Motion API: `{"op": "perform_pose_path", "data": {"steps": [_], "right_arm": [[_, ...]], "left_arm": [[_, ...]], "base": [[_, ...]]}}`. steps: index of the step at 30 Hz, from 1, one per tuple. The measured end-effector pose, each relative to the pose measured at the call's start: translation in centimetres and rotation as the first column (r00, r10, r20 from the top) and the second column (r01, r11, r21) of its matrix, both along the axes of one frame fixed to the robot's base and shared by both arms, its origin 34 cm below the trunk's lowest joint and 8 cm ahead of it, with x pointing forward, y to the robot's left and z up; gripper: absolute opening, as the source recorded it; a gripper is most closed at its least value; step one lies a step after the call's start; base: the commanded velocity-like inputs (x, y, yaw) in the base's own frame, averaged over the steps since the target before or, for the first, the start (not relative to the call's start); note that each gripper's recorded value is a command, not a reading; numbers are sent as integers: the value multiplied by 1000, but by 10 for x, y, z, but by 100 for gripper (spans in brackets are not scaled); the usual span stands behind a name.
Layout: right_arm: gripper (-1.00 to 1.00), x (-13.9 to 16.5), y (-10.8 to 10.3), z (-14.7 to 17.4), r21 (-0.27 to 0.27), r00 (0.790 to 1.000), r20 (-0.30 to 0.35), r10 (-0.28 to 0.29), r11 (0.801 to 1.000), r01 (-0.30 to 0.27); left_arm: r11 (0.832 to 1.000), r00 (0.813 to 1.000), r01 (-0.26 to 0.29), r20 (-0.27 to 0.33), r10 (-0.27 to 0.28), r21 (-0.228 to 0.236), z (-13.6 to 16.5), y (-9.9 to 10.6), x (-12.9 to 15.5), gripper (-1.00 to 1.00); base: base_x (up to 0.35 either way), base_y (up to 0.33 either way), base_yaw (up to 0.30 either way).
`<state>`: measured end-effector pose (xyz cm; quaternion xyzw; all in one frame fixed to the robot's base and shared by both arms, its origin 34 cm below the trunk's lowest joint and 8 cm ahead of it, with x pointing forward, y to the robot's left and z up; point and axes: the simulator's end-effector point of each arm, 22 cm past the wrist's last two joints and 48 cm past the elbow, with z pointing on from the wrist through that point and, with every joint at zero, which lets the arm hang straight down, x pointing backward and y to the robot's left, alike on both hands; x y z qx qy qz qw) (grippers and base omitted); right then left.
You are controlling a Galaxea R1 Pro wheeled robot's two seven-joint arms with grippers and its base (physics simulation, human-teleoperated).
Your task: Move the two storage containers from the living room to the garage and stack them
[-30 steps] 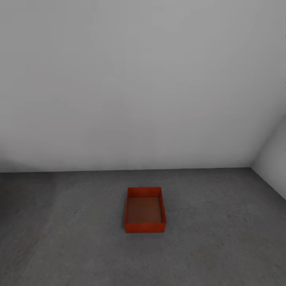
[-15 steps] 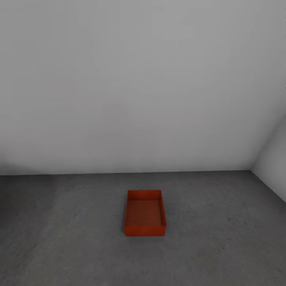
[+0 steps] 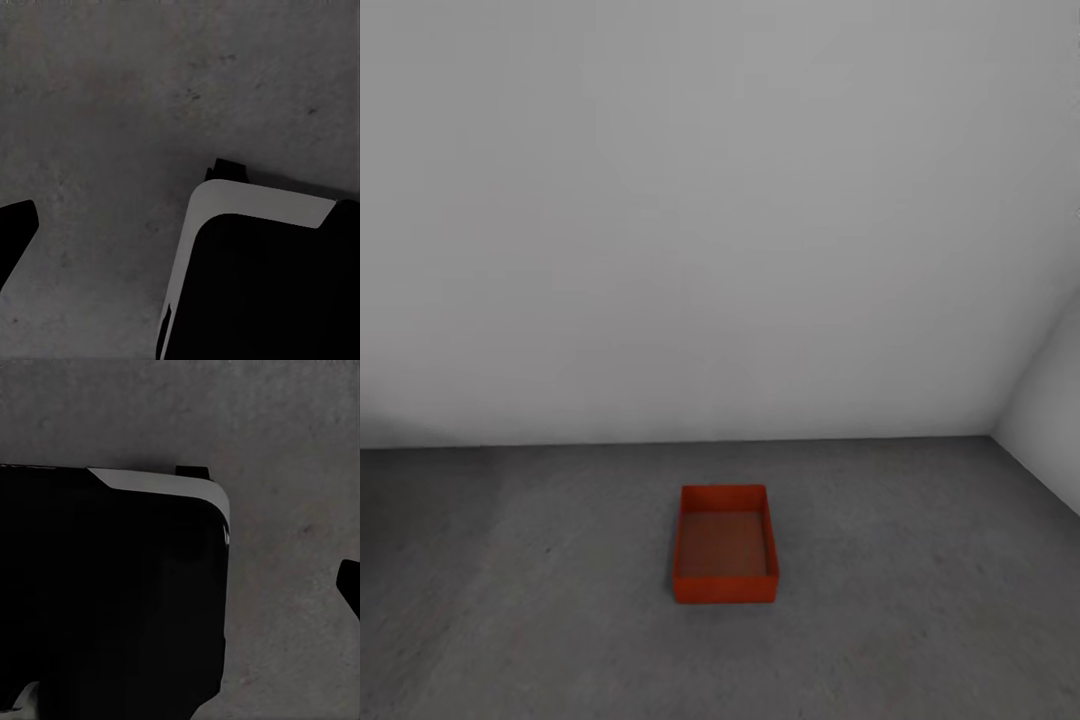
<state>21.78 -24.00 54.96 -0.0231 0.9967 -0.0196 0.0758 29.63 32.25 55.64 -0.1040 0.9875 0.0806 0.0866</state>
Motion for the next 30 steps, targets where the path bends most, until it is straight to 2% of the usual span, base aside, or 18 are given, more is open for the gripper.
{"op": "perform_pose_path", "data": {"steps": [30], "right_arm": [[100, 19, 0, 5, 0, 999, 50, 0, 1000, 0]], "left_arm": [[1000, 999, 0, 49, 0, 0, 9, 0, 19, 100]], "base": [[0, 0, 0]]}}
